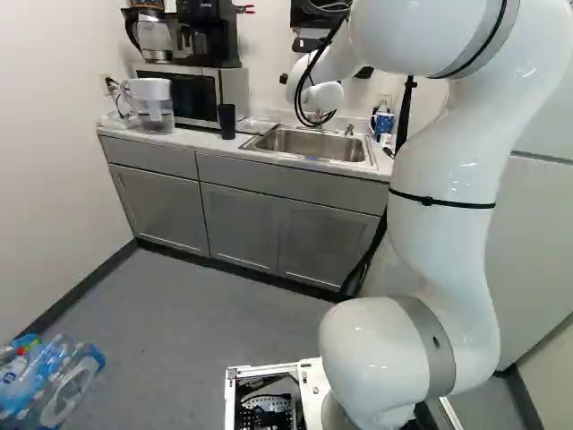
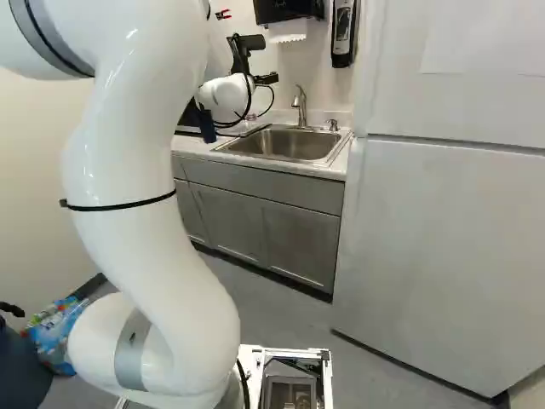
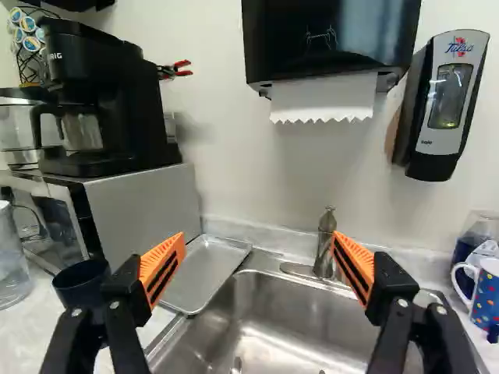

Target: Rinse the cup and place it in the tray

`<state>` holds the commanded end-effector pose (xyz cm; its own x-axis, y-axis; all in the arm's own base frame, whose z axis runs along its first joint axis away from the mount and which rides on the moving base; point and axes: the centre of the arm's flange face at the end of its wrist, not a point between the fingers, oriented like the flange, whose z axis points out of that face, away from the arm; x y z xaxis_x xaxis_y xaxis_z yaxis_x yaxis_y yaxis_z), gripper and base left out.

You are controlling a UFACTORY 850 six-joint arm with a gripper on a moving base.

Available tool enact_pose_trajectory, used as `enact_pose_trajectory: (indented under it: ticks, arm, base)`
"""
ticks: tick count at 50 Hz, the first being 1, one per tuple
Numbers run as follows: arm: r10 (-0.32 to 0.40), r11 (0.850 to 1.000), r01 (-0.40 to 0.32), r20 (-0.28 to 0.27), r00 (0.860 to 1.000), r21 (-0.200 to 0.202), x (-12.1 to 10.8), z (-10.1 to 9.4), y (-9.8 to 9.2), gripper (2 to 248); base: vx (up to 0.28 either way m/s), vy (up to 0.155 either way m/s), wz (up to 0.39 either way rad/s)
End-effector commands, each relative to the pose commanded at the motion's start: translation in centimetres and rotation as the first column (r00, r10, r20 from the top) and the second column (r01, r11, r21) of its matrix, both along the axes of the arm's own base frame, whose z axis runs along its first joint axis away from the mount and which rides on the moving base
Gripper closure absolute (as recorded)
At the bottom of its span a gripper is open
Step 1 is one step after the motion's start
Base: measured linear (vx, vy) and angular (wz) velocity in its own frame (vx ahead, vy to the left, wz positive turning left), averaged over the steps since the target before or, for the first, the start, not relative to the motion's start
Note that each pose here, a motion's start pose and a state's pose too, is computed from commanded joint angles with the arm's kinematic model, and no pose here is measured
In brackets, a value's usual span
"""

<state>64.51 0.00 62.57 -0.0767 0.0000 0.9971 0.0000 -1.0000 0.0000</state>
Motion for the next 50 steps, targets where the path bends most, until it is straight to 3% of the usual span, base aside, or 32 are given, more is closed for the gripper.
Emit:
enact_pose_trajectory:
  ticks: [50]
  arm:
    - [0.000,1.000,0.000,0.000,1.000,0.000,0.00,0.00,0.00,3]
  base:
    - [0.130,0.004,-0.007]
